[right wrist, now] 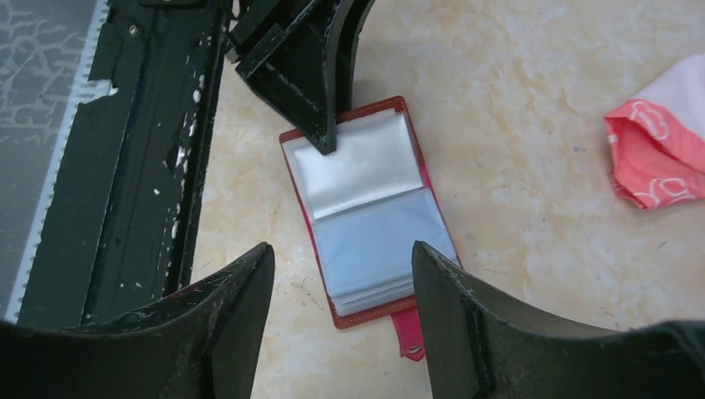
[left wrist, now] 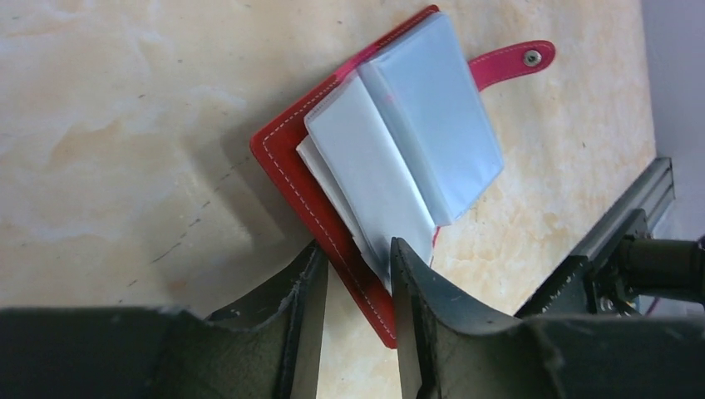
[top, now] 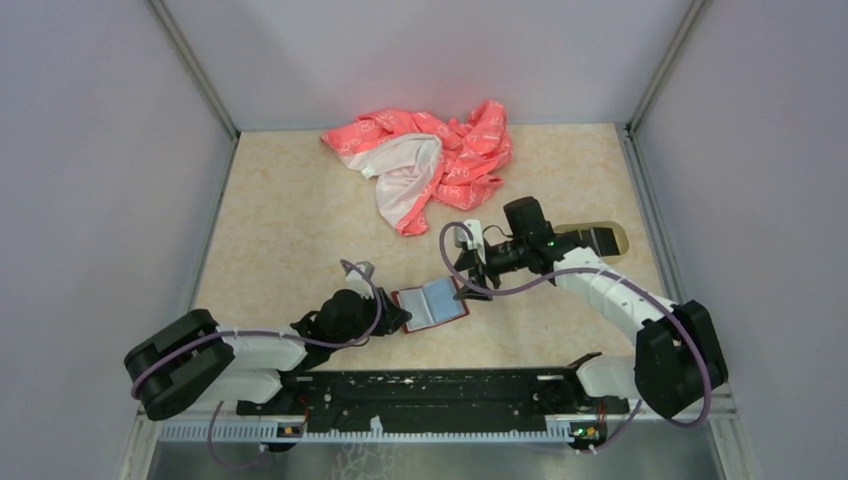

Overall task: Put the credit cards into the card holder
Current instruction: Open the card holder at the center of the board.

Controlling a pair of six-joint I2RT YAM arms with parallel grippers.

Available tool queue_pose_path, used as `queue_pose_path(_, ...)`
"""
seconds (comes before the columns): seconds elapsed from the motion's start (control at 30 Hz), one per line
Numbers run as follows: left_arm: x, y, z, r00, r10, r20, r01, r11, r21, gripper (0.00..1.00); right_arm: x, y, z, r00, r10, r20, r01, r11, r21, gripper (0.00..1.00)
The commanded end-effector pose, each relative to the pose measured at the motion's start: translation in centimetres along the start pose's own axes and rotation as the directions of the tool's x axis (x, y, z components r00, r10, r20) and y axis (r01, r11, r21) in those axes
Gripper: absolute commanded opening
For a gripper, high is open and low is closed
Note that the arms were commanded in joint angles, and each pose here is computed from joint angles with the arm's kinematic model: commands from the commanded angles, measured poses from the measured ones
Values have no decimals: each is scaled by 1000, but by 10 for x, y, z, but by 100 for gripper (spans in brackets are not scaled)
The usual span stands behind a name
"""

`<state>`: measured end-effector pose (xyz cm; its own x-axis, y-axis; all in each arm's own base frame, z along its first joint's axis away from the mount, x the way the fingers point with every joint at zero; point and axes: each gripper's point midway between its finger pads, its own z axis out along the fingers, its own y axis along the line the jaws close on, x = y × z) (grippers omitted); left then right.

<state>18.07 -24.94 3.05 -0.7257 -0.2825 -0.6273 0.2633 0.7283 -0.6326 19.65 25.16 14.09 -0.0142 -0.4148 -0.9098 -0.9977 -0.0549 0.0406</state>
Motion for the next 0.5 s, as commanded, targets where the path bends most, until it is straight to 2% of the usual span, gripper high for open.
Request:
queue_pose_path(0.0, -3, -19, -1, 1000, 25, -6, -24, 993, 116, 39, -54, -19, -14, 997, -49, 61, 46, 998, 43, 62)
queue_pose_path(0.1, -5, -18, -2, 1000, 12, 4, -12, 993, 119, 36, -68, -19, -8, 991, 51, 125, -52, 999, -2, 62)
queue_pose_path(0.17, -7, -17, -4, 1000, 5, 12, -6, 993, 122, 31, -58, -15, -2, 985, 90, 149, -88, 996, -17, 62)
queue_pose_path(0.27, -9, -15, -9, 1000, 7, 22, -10, 993, 117, 31, -30, -25, 2, 990, 105, 92, -111, 991, 68, 64)
queue_pose_path(0.47, -29, -17, -21, 995, 16, 97, -27, 994, 109, 37, -8, -32, 10, 984, 174, 45, -177, 981, 76, 63)
